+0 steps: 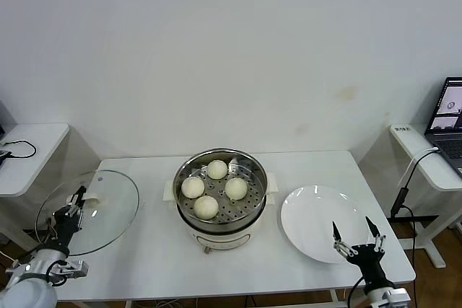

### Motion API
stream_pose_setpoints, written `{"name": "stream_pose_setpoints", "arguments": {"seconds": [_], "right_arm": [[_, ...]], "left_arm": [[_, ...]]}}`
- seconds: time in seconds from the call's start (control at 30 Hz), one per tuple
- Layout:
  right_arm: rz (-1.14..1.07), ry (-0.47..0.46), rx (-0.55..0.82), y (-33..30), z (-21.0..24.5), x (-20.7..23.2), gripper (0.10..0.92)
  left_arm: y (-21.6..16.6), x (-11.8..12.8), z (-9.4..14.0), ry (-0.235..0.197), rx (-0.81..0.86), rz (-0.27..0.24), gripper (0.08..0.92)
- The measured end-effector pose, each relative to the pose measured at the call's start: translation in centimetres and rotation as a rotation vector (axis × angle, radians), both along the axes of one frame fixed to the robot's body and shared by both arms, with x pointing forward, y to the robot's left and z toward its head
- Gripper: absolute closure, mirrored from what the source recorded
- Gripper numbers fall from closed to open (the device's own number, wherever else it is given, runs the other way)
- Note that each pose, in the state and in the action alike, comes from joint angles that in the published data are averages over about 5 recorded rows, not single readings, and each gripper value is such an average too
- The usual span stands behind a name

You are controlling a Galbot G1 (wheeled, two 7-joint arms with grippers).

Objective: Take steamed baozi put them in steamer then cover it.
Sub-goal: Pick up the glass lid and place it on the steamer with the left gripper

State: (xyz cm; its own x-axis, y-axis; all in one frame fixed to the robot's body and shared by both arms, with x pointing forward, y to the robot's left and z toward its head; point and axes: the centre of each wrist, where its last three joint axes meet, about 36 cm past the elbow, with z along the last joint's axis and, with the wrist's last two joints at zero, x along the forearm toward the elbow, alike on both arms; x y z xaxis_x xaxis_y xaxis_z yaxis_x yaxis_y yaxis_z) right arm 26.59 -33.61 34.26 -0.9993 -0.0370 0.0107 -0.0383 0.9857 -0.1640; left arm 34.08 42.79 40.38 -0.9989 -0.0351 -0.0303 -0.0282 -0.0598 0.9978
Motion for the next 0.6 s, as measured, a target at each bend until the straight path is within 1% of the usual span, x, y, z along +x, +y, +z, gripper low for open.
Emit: {"name": "stream_pose_setpoints", "arguments": {"seconds": [0.17,0.3,0.43,0.6], "right_arm": [[0.013,0.0,-0.005,0.4,-0.4,0.3,0.2],[0.019,0.005,-0.01,0.9,-0.9,0.5,0.199],[0.023,0.016,-0.024,1.5,-1.2,0.4,0.2],[0.025,0.031,-0.048,2.4,-1.2,0.0,0.2]], "left_arm": [[-3.1,0.3,3.4,-0.031,-0.009,-0.048,0.865],[-6.1,0.7,5.3,-0.042,-0.011,-0.094,0.865],[-9.1,1.5,6.4,-0.046,-0.019,-0.128,0.865],[-13.0,2.7,7.0,-0.042,-0.03,-0.158,0.865]]}}
